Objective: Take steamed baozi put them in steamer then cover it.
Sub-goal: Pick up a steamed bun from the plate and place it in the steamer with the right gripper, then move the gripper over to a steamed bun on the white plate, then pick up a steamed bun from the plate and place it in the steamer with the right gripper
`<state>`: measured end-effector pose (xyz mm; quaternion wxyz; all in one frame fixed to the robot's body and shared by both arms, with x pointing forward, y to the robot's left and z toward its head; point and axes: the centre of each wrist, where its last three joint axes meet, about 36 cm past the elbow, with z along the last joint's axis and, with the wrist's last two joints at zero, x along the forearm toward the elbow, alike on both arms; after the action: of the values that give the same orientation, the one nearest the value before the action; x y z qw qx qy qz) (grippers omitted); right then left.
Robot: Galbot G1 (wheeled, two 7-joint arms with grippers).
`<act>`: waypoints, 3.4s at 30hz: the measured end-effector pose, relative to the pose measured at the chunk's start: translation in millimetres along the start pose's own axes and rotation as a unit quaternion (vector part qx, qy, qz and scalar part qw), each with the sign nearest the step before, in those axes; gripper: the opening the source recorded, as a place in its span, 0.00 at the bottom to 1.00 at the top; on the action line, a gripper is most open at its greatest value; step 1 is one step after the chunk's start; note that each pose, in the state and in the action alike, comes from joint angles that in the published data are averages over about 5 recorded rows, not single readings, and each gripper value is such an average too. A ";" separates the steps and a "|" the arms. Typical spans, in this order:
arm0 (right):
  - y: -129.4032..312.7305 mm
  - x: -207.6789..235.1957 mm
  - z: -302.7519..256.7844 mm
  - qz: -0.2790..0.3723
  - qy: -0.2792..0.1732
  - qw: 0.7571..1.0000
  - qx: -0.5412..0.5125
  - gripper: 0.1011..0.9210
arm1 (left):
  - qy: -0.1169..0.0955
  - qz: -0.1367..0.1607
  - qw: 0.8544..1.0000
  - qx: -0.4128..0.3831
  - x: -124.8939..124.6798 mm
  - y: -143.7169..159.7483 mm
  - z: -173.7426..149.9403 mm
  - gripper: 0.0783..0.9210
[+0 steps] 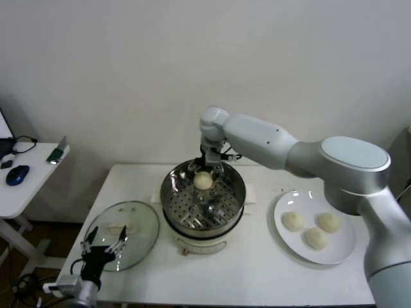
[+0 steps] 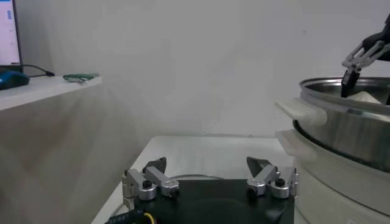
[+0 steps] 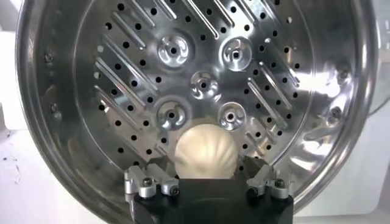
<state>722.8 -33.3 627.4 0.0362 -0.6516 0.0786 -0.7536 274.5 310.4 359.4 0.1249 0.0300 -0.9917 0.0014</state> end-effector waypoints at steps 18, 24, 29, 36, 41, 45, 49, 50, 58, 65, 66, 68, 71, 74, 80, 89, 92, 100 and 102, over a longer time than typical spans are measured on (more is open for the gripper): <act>195.5 83.5 4.3 0.000 0.000 0.910 -0.415 0.88 | -0.005 -0.003 1.000 -0.001 -4.1 3.8 -5.4 0.88; 265.7 59.3 -28.1 -0.013 0.008 0.846 -0.534 0.88 | -0.008 -0.004 1.000 -0.001 -5.2 4.4 -6.4 0.88; 307.4 31.4 -53.8 -0.023 0.016 0.797 -0.603 0.88 | -0.008 -0.004 1.000 -0.001 -4.9 4.2 -6.0 0.88; 342.6 -15.6 -85.5 -0.038 0.024 0.748 -0.663 0.88 | -0.006 -0.006 1.000 -0.002 -2.9 5.5 -2.7 0.88; 350.1 -46.9 -101.2 -0.040 0.027 0.727 -0.685 0.88 | -0.004 -0.007 1.000 -0.005 -2.5 5.7 -0.9 0.88; 351.7 -66.1 -107.2 -0.037 0.030 0.717 -0.696 0.88 | -0.003 -0.006 1.000 -0.007 -2.5 5.2 -0.4 0.88; 353.4 -79.2 -109.2 -0.036 0.036 0.710 -0.702 0.88 | -0.002 -0.006 1.000 -0.009 -1.9 5.1 0.0 0.88; 354.1 -81.5 -109.3 -0.035 0.038 0.709 -0.703 0.88 | -0.002 -0.006 1.000 -0.009 -1.7 5.1 0.1 0.88; 358.3 -95.2 -110.8 -0.033 0.044 0.699 -0.713 0.87 | -0.002 -0.007 1.000 -0.010 -2.0 5.2 0.0 0.88; 357.5 -98.3 -109.3 -0.030 0.044 0.697 -0.715 0.73 | -0.003 -0.007 1.000 -0.010 -3.8 5.4 -0.5 0.88; 357.5 -98.0 -109.1 -0.030 0.044 0.697 -0.715 0.73 | -0.003 -0.007 1.000 -0.010 -4.0 5.4 -0.6 0.88; 357.8 -97.2 -108.8 -0.029 0.043 0.697 -0.716 0.72 | -0.004 -0.007 1.000 -0.010 -4.3 5.3 -0.9 0.88; 358.2 -93.4 -108.0 -0.028 0.039 0.696 -0.717 0.72 | -0.004 -0.007 1.000 -0.009 -4.5 5.1 -1.3 0.88; 354.8 -83.6 -103.9 -0.024 0.033 0.698 -0.715 0.71 | -0.005 -0.007 1.000 -0.010 -4.6 5.0 -1.8 0.88; 334.8 -35.5 -81.3 -0.010 0.033 0.710 -0.704 0.71 | -0.006 -0.006 1.000 -0.011 -5.2 4.6 -2.6 0.88; 252.3 80.1 -49.2 0.054 0.028 0.734 -0.676 0.71 | -0.008 -0.001 1.000 -0.015 -5.4 4.0 -6.2 0.88; 211.5 106.5 -51.5 0.077 0.016 0.744 -0.663 0.71 | -0.011 0.002 1.000 -0.015 -6.2 2.6 -8.0 0.88; 103.4 121.8 -75.1 0.107 -0.015 0.768 -0.632 0.71 | -0.016 0.002 1.000 -0.011 -6.6 1.9 -13.0 0.88; 81.7 114.4 -81.5 0.106 -0.019 0.773 -0.626 0.71 | -0.017 0.000 1.000 -0.011 -6.2 2.7 -13.6 0.88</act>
<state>621.4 -125.9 714.3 -0.2985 -0.5323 0.6007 -0.5165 283.7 313.6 371.1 0.1082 0.0282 -0.9937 -0.0096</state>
